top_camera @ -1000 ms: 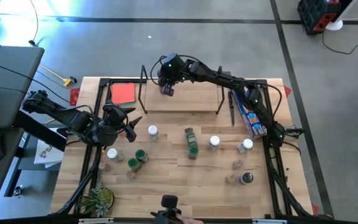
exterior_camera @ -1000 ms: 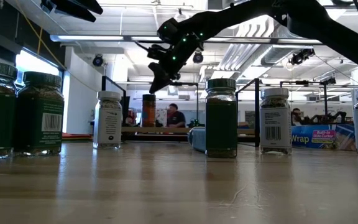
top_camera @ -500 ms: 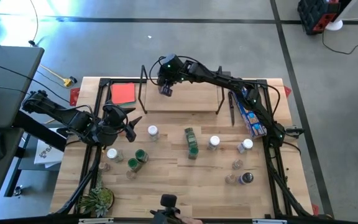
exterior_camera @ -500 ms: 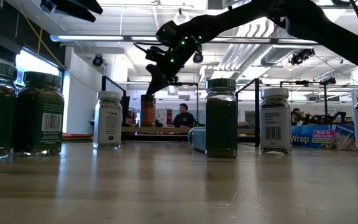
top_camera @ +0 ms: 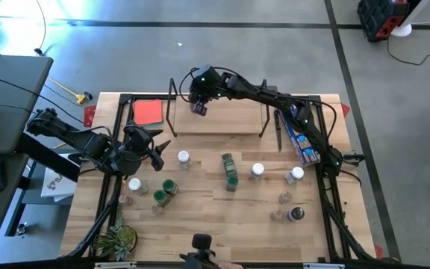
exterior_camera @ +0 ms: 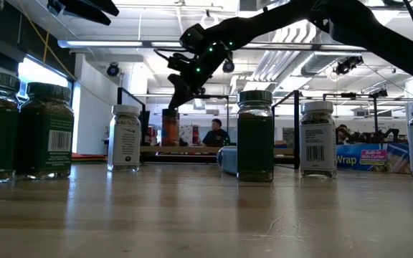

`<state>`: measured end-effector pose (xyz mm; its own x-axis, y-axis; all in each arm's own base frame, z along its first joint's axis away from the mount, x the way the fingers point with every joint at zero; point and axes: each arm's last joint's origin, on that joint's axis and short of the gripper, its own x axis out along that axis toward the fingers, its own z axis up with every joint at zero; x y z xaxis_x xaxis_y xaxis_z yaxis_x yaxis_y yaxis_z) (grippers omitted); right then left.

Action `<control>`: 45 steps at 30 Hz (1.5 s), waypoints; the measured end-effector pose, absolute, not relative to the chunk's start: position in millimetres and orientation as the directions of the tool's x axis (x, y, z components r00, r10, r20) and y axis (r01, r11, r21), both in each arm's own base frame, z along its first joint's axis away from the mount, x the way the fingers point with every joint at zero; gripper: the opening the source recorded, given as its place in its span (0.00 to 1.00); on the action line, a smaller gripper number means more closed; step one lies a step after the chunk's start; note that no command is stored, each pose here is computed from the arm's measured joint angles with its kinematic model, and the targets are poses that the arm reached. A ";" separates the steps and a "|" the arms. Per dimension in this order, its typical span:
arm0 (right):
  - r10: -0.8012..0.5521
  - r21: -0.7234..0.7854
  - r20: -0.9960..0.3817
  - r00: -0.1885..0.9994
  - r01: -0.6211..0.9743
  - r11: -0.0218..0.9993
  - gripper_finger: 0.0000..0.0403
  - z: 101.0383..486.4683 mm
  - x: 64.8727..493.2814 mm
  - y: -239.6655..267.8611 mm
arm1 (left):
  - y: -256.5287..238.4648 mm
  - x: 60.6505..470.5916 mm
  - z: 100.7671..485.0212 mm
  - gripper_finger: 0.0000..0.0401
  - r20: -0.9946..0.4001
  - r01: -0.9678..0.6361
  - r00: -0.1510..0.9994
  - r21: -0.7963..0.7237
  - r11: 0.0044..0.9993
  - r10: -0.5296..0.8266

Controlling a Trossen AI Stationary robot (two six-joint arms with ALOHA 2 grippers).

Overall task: Shelf spices
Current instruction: Put the black seasoning bottle on the shelf aligned with the other black seasoning bottles

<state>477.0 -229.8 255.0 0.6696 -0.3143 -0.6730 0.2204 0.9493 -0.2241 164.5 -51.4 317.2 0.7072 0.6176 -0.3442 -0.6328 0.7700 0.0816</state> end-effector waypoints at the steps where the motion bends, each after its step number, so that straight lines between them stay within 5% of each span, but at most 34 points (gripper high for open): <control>1: -0.314 -0.224 -0.672 0.670 0.220 0.949 0.00 256.7 476.4 -229.1 | -51.4 164.5 317.1 0.54 -0.345 -0.633 0.707 0.082 0.770 0.617; 13: -0.270 -0.295 -0.682 0.680 0.082 0.952 0.00 332.0 445.3 -180.3 | -51.5 164.5 317.0 0.54 -0.349 -0.627 0.710 0.082 0.774 0.612; 20: -0.119 -0.214 -0.833 0.540 -0.118 0.970 0.00 404.4 366.9 -93.7 | -53.3 164.1 316.9 0.54 -0.353 -0.622 0.718 0.060 0.780 0.600; 27: 0.039 -0.042 -0.826 0.562 -0.130 0.991 0.00 453.1 288.5 5.6 | -60.6 166.1 312.6 0.54 -0.348 -0.613 0.728 0.056 0.788 0.591; 37: 0.145 0.277 -0.828 0.542 0.171 0.946 0.00 377.3 184.0 97.2 | -82.8 185.9 301.2 0.54 -0.332 -0.585 0.757 0.037 0.810 0.562; 45: 0.423 0.483 -0.811 0.404 0.056 0.874 0.11 298.2 160.3 139.9 | -98.9 203.1 293.3 0.54 -0.316 -0.568 0.782 -0.006 0.823 0.538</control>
